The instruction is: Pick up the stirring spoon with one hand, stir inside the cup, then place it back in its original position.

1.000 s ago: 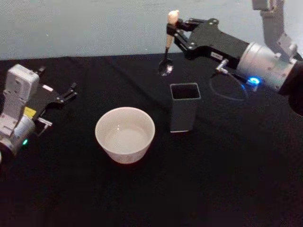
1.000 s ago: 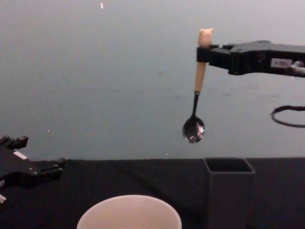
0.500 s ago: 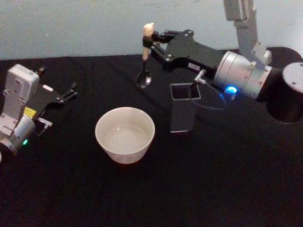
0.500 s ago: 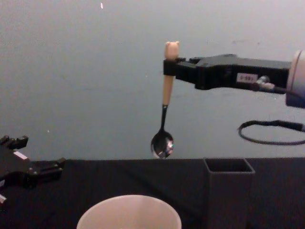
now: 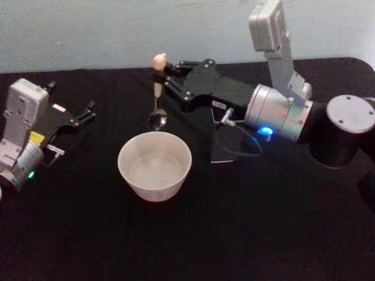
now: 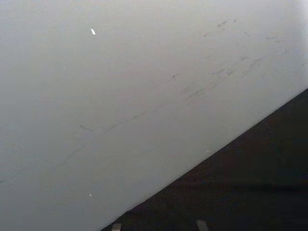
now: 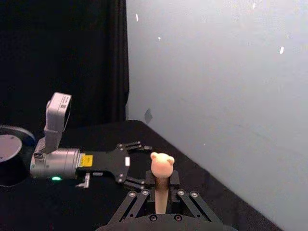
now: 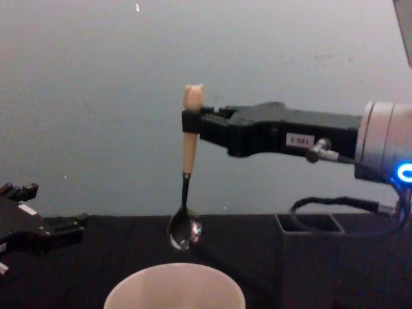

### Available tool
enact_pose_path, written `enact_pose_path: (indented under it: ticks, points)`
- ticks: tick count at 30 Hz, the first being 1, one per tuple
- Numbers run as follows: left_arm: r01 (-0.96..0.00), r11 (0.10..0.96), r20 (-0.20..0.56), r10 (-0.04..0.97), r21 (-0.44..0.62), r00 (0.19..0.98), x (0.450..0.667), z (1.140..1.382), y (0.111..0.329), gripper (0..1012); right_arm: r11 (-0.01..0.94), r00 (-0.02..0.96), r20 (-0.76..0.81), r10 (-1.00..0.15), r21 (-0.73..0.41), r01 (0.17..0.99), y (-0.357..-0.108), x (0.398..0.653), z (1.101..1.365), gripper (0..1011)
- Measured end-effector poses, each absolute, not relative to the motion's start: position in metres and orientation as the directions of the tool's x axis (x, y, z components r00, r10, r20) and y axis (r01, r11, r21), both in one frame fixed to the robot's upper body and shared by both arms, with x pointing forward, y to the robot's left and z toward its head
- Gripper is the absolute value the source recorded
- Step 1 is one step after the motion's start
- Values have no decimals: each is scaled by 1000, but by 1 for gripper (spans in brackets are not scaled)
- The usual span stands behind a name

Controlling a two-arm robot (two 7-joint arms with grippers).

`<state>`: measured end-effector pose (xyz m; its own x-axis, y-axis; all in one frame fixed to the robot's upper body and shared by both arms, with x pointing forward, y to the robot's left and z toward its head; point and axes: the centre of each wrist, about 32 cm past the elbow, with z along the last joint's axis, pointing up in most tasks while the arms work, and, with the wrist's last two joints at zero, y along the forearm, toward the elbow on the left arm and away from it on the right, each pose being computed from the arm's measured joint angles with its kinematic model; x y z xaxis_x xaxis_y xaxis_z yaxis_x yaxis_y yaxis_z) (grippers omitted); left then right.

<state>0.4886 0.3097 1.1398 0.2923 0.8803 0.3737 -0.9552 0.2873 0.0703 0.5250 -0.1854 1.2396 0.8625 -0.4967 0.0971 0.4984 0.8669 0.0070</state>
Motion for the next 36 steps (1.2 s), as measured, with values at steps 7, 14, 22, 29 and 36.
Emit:
enact_pose_path:
  ticks: [7, 14, 22, 29, 36]
  points:
    - [-955, 287, 374, 880, 70, 292, 489, 1140, 310, 1001, 873, 871, 84, -485, -15, 488, -182, 520, 1228, 159]
    - [-955, 287, 374, 880, 70, 292, 489, 1140, 310, 1001, 881, 880, 69, -469, -37, 472, -182, 515, 1219, 160]
    - [-955, 287, 374, 880, 70, 292, 489, 1140, 310, 1001, 888, 891, 52, -451, -70, 454, -184, 511, 1207, 160]
    - [-955, 287, 374, 880, 70, 292, 489, 1140, 310, 1001, 889, 893, 39, -448, -85, 449, -184, 508, 1195, 160]
    - [-955, 287, 374, 880, 70, 292, 489, 1140, 310, 1002, 881, 885, 40, -464, -85, 466, -181, 507, 1184, 160]
